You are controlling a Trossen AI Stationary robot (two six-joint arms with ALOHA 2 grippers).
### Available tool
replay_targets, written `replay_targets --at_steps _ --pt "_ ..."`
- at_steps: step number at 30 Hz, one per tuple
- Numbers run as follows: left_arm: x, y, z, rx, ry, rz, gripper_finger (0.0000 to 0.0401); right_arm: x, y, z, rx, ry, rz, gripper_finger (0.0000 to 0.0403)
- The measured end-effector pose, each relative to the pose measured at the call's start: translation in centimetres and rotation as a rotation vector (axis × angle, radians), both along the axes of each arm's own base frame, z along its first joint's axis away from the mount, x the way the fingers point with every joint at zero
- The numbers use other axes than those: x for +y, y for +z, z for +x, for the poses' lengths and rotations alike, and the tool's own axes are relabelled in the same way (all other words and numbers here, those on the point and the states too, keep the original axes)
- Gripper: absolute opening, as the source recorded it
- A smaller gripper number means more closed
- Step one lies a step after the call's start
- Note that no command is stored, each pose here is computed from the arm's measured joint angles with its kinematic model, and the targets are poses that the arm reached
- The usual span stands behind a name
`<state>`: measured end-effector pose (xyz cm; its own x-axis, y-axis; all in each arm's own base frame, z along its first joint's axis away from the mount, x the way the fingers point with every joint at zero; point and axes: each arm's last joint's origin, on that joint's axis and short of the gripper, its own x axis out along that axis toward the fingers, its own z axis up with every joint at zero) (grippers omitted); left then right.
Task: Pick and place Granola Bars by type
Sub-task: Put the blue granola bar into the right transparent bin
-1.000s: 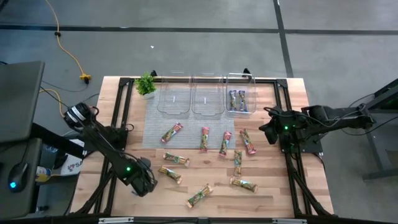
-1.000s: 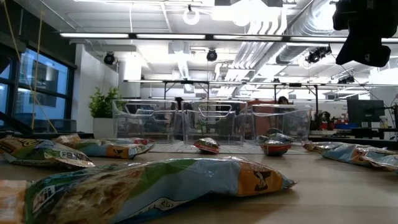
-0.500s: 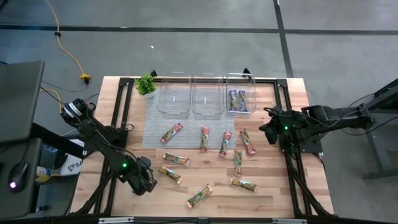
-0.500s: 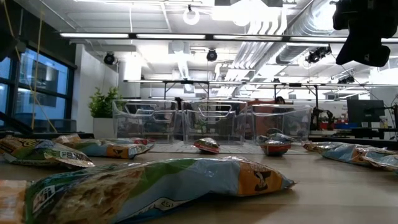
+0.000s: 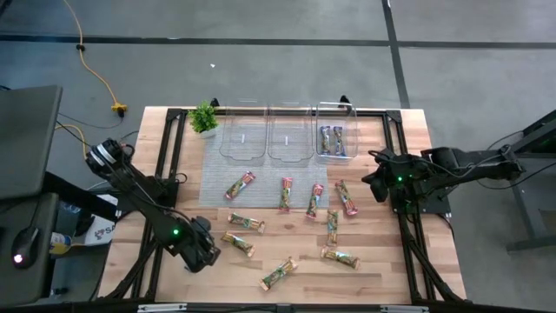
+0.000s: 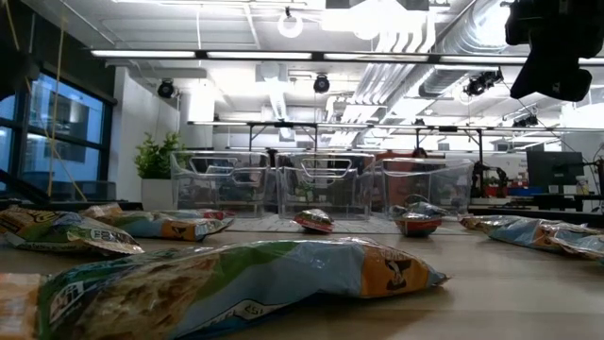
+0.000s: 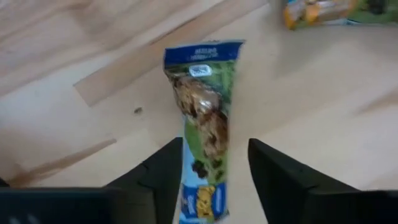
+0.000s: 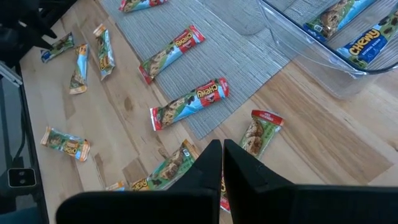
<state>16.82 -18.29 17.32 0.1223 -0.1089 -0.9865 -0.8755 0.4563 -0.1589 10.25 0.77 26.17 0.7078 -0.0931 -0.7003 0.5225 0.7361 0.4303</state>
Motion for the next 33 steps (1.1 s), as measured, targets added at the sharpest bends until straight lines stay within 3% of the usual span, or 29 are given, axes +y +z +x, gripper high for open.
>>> replay_targets --at_steps 5,12,27,33 --pt "-0.4 -1.7 0.2 0.046 -0.013 0.011 0.0204 0.0 0.0 0.0 0.003 0.0 0.0 0.0" --pt "-0.6 -2.4 0.2 0.086 -0.01 0.001 0.02 0.0 0.0 0.0 0.005 -0.004 0.002 0.0" --pt "-0.7 -2.4 0.3 0.075 -0.033 -0.008 0.0068 0.0 0.0 0.0 0.005 -0.006 0.003 0.0" --pt "-0.3 -1.2 0.6 0.025 -0.006 -0.046 0.0034 0.0 0.0 0.0 0.005 -0.006 0.004 0.0"
